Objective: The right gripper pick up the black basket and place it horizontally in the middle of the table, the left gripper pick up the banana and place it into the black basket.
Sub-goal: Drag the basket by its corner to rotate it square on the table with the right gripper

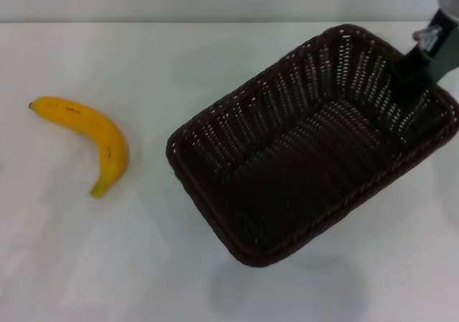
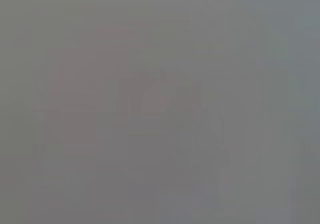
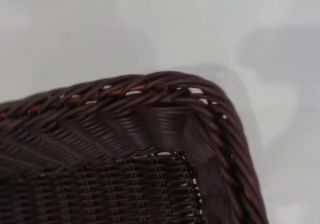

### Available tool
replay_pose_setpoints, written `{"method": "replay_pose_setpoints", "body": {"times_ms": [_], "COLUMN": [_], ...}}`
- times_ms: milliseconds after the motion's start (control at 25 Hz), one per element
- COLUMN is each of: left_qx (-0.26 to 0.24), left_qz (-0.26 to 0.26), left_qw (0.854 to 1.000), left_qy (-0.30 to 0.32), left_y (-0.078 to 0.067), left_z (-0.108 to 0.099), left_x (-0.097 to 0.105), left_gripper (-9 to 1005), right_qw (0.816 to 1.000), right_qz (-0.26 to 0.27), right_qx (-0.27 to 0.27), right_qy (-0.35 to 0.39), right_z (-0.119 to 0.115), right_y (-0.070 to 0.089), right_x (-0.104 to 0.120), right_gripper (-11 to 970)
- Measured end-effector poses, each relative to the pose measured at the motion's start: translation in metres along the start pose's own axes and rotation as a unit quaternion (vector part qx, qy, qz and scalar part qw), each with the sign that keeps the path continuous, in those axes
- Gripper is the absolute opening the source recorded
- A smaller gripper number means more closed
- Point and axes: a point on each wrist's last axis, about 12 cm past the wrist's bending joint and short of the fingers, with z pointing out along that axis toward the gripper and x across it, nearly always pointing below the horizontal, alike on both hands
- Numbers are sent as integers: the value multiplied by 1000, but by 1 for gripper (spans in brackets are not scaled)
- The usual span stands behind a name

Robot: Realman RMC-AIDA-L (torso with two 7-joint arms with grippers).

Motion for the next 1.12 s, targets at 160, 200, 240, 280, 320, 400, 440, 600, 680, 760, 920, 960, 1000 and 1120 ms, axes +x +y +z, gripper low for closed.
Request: {"method": "replay_pose_setpoints", "body": {"times_ms": [160,200,240,280,320,400,440,600,680,760,920,960,1000,1120], "left_qx": [-11,-13,-14,-15,-15,-15,-15,-17,-14,-13,-10,-10,-9,-7], "left_qz": [10,11,11,12,11,11,11,11,9,8,7,7,7,6], "left_qw": [1000,1000,1000,1000,1000,1000,1000,1000,1000,1000,1000,1000,1000,1000], "left_qy": [6,7,7,7,6,4,3,2,-1,-2,-5,-6,-7,-9], "left_y": [2,3,3,3,3,3,3,3,2,1,0,0,-1,-1], "left_z": [2,3,3,3,3,4,5,9,13,15,19,20,21,23], "left_x": [2,3,3,3,3,3,3,4,5,6,6,6,6,7], "left_gripper": [877,877,877,877,877,877,877,877,877,877,877,877,877,877], "right_qw": [998,996,995,992,989,984,981,979,980,982,983,983,983,983], "right_qz": [50,63,72,87,104,134,149,174,173,171,172,173,175,173], "right_qx": [-38,-53,-64,-77,-90,-97,-98,-79,-62,-48,-35,-32,-28,-16], "right_qy": [-21,-33,-39,-49,-58,-72,-79,-77,-72,-69,-59,-58,-58,-54], "right_z": [-7,-8,-8,-9,-7,-6,-5,-4,-4,-3,3,4,5,6], "right_y": [-12,-15,-17,-21,-26,-38,-43,-49,-48,-44,-32,-27,-23,-14], "right_x": [18,23,27,32,37,48,54,68,73,76,84,85,87,88], "right_gripper": [146,143,141,138,135,130,128,123,122,120,118,117,117,124]}}
